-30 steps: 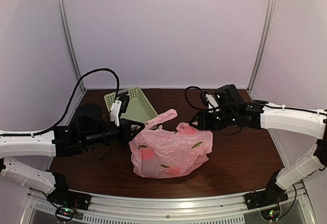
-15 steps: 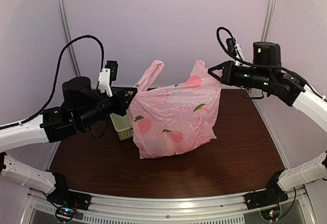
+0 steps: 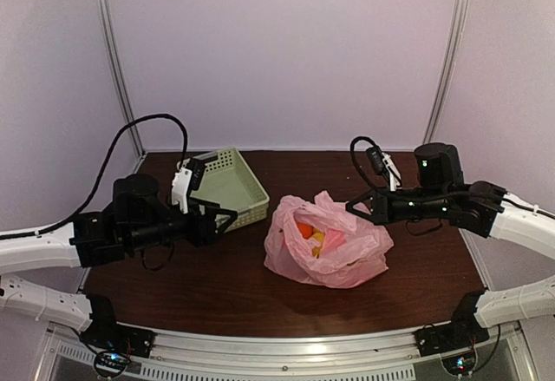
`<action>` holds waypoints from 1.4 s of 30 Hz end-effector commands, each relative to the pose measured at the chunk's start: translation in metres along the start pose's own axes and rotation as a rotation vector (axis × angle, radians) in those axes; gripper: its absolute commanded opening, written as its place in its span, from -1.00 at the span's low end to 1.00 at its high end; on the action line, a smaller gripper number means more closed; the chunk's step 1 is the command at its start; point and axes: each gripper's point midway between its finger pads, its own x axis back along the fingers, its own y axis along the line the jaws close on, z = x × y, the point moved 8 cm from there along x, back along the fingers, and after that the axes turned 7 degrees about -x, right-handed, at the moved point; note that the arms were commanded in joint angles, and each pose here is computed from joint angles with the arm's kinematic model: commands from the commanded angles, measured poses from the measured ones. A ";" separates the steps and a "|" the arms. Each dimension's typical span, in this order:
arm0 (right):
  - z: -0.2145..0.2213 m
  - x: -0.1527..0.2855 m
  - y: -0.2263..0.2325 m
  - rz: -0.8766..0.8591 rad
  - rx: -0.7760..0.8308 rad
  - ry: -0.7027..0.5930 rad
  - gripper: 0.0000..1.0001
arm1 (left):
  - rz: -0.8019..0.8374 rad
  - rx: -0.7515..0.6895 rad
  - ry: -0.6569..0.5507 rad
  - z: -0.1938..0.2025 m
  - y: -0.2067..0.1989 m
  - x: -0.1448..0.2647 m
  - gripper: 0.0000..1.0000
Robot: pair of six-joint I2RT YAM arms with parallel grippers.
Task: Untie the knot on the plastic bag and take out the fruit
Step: Adjust the takeout bag at the center of the board, then adjust the bag opening for the takeout bag.
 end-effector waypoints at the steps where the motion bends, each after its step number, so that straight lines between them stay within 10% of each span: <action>1: -0.001 0.009 0.019 -0.092 0.039 -0.003 -1.00 | 0.153 -0.056 -0.043 -0.034 -0.021 0.007 0.47; 16: 0.023 -0.024 0.042 -0.165 0.033 0.033 -1.00 | 0.499 -0.518 -0.053 -0.075 -0.122 -0.031 0.92; 42: 0.015 -0.025 0.040 -0.082 0.001 -0.016 -1.00 | 0.286 -1.057 0.090 0.014 -0.161 -0.053 0.95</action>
